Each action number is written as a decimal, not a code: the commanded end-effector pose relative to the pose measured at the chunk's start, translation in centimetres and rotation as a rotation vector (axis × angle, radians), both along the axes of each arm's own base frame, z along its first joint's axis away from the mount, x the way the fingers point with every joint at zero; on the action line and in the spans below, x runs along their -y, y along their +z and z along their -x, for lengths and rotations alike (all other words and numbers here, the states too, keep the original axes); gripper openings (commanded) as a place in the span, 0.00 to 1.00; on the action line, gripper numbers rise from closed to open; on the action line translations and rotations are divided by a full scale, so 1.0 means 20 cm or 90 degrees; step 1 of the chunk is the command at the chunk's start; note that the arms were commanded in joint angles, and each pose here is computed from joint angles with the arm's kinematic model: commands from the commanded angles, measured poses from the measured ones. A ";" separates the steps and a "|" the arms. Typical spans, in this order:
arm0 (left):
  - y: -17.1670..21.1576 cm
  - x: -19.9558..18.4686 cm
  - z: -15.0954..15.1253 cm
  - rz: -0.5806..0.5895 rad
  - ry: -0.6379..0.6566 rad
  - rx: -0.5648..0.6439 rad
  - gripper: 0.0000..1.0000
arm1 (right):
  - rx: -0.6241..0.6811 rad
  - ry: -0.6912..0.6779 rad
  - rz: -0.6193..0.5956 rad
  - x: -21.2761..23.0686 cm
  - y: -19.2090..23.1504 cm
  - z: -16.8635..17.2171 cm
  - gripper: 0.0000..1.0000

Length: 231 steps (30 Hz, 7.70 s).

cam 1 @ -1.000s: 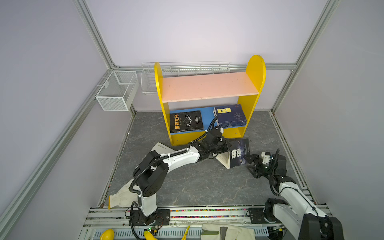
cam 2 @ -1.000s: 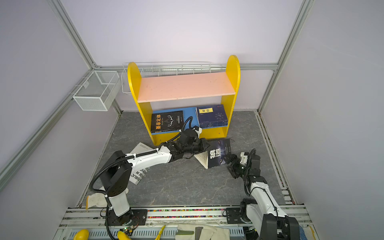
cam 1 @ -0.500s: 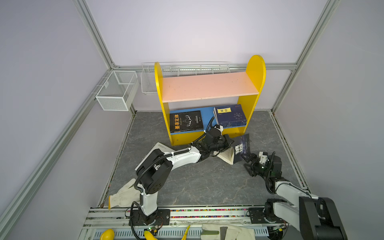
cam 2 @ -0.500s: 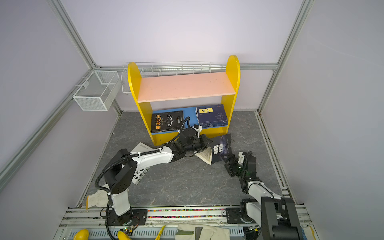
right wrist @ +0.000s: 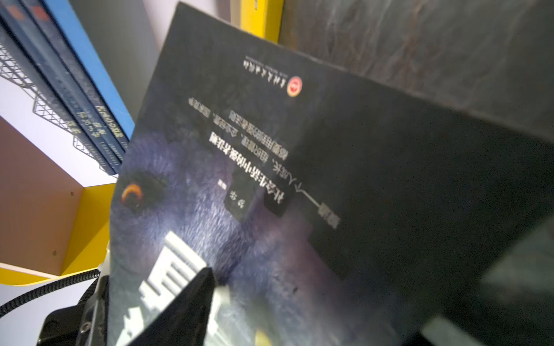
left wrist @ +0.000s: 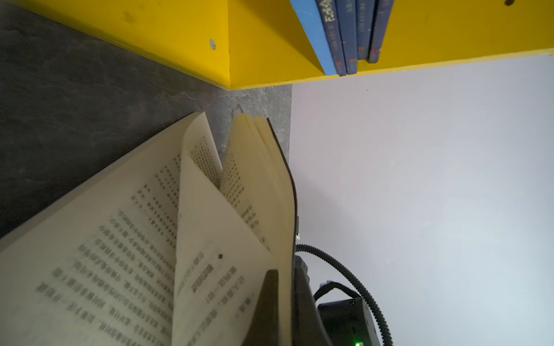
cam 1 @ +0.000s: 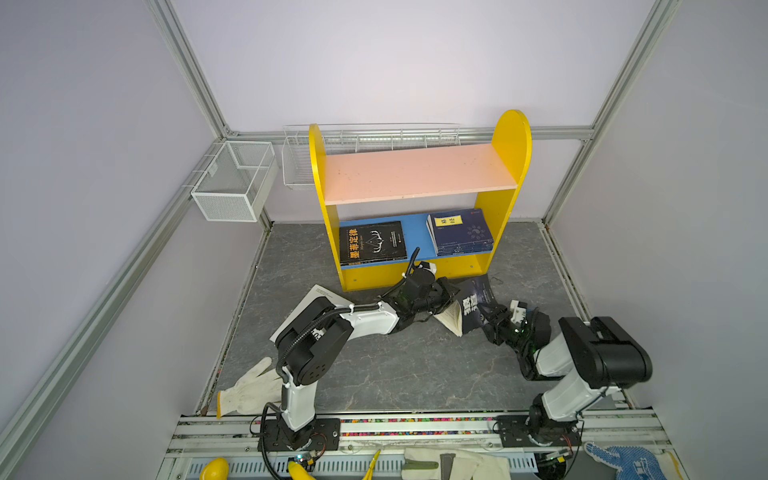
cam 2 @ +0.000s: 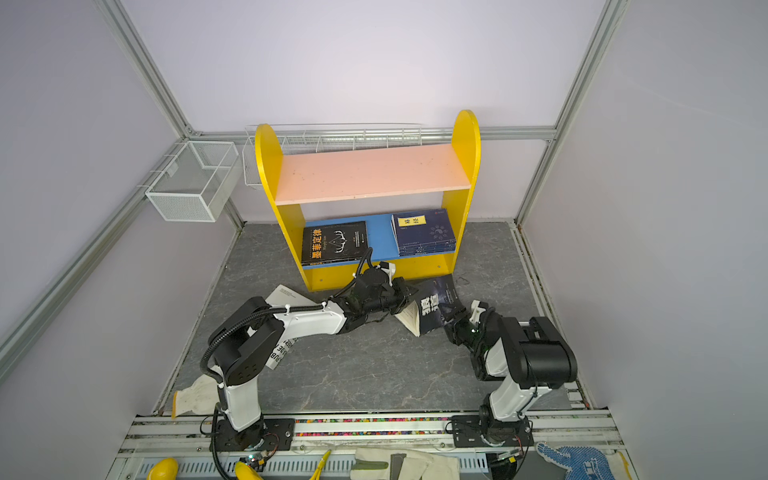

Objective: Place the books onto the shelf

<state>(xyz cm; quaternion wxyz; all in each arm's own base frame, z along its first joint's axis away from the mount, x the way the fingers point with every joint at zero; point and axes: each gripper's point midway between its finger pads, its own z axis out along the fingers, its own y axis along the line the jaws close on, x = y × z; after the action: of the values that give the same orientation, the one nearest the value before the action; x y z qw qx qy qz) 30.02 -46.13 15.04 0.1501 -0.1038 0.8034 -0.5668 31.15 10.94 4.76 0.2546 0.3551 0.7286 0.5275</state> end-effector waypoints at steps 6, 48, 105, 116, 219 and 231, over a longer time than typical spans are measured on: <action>-0.15 -0.02 0.03 -0.050 -0.006 -0.022 0.00 | 0.086 -0.016 -0.010 -0.02 0.14 -0.09 0.51; 1.01 -0.73 0.55 0.140 -0.013 0.397 1.00 | 0.315 -0.106 0.140 -0.01 1.55 0.13 0.07; 0.86 -0.41 0.22 0.342 0.022 0.206 0.24 | 0.294 -0.112 0.123 -0.29 1.41 0.07 0.14; 0.92 -0.70 0.15 0.173 -0.034 0.245 0.00 | 0.351 0.006 0.297 -0.34 1.47 0.11 0.80; 0.88 -1.87 0.02 -0.500 0.281 0.364 0.87 | 0.391 0.482 0.075 -1.06 1.40 -0.18 0.14; 0.80 -1.90 0.03 -0.509 0.288 0.341 0.94 | 0.360 0.529 0.084 -1.23 1.26 -0.44 0.15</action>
<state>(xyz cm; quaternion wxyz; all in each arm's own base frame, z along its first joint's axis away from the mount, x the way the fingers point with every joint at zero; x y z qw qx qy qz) 29.48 -8.85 31.32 0.4942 -0.0517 0.8471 -0.1882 39.91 34.78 27.51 0.2080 -0.0896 0.7646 0.6035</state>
